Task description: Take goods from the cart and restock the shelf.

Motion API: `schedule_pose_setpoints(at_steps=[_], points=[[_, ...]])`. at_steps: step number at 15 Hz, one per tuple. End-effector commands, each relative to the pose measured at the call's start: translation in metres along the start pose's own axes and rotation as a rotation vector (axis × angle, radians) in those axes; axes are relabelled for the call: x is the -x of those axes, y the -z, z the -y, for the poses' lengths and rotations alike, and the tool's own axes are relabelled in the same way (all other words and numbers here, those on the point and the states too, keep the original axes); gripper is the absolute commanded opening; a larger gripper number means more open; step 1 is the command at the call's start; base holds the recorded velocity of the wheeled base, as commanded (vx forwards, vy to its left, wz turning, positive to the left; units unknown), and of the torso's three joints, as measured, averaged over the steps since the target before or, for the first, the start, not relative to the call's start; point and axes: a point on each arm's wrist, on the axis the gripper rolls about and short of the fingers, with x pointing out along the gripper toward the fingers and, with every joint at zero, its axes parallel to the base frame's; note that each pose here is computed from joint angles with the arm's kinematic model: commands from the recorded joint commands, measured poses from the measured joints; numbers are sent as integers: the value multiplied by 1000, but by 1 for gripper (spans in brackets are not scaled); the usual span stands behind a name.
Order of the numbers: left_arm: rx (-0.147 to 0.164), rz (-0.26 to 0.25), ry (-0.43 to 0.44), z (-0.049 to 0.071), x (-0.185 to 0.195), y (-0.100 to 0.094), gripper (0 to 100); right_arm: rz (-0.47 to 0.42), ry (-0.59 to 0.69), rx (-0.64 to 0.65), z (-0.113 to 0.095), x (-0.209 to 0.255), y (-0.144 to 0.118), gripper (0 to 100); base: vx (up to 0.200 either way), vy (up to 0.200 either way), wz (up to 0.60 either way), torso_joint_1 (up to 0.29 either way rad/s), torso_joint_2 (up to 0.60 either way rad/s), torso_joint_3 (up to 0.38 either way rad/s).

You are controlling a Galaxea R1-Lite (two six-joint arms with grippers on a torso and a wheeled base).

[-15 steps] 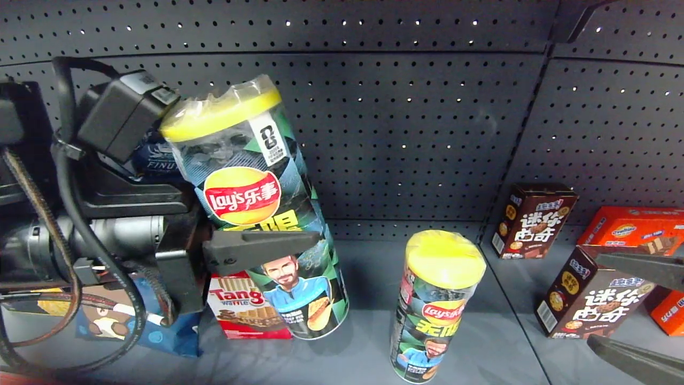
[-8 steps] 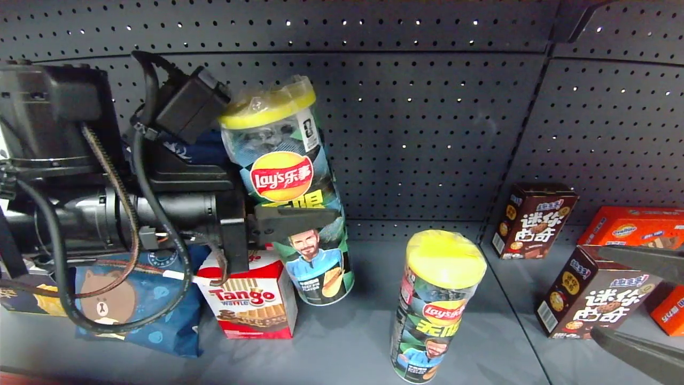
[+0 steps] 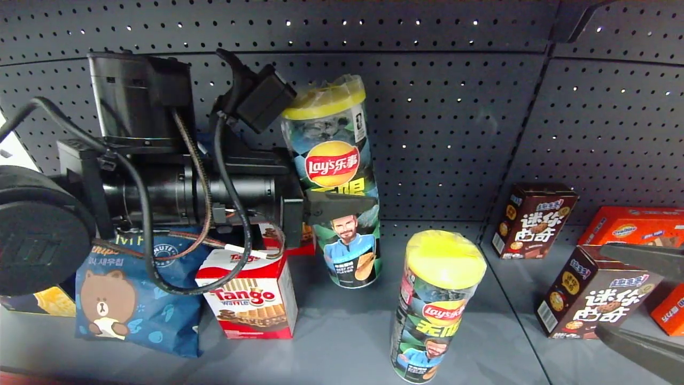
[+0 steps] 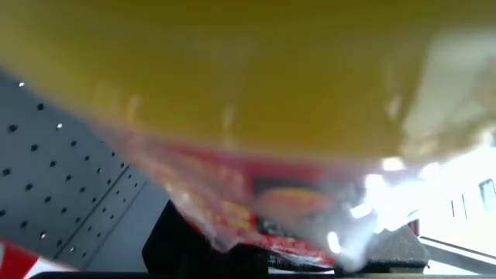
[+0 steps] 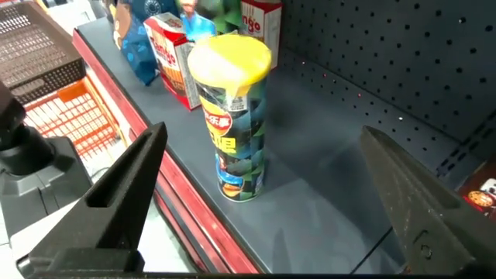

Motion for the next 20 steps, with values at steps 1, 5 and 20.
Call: schedule_pose_setpoints(at_steps=[1, 5, 20], points=[[17, -21, 6, -13, -19, 8, 0, -6, -2, -2, 0, -2, 0, 100, 0, 0, 0, 0, 0, 0], [5, -42, 12, -25, -36, 17, 0, -1, -3, -1, 0, -3, -1, 100, 0, 0, 0, 0, 0, 0], [-60, -104, 41, -57, -81, 50, 0, -12, -7, -22, 0, -1, 4, 100, 0, 0, 0, 0, 0, 0]])
